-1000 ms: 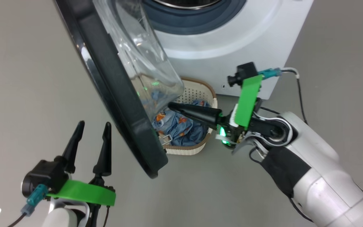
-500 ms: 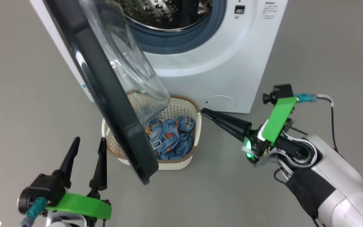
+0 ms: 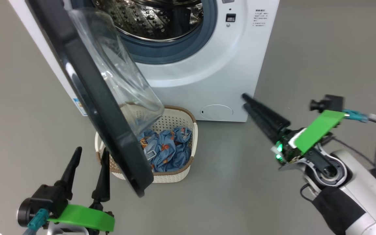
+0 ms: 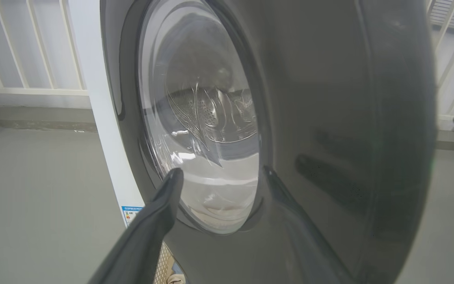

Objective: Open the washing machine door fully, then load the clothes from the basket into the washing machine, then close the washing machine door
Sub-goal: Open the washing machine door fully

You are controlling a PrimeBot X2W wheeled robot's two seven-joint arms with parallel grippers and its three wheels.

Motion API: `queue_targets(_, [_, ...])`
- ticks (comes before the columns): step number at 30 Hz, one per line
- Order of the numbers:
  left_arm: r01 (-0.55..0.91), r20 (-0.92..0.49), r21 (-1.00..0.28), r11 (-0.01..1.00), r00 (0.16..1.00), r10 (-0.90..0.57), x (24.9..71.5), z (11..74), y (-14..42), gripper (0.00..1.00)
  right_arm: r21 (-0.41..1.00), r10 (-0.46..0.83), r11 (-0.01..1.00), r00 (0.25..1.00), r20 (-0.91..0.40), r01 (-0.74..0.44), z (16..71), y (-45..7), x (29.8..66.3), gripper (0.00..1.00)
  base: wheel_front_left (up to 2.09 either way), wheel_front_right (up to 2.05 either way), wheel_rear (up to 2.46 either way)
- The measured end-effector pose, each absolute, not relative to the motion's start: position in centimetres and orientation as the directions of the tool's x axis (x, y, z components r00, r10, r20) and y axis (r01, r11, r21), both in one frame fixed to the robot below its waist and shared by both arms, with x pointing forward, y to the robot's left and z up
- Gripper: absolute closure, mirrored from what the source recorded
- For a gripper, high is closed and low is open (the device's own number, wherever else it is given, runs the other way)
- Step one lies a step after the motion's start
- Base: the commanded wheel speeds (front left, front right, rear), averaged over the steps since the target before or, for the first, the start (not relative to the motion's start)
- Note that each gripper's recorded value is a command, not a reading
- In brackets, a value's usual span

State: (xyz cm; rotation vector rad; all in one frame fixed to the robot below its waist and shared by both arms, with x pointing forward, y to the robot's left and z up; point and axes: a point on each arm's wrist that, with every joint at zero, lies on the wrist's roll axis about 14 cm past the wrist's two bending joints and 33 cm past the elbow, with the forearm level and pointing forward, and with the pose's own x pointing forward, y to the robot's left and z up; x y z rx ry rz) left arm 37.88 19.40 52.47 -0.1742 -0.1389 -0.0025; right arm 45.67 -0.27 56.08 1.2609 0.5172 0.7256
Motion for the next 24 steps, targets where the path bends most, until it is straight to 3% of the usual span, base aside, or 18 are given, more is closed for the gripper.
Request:
queue_targets(8, [0.028, 0.145, -0.170, 0.985, 0.989, -0.003, 38.1, 52.7, 19.0, 0.00, 0.910, 0.593, 0.276, 0.800, 0.093, -0.310, 57.4, -4.3, 46.9, 0.00, 0.00, 0.00, 0.00])
queue_targets(24, [0.028, 0.151, -0.168, 0.985, 0.988, -0.002, 37.9, 52.8, 19.0, 0.00, 0.681, 0.409, 0.610, 0.897, 0.169, -0.406, 57.2, -10.6, 45.7, 0.00, 0.00, 0.00, 0.00])
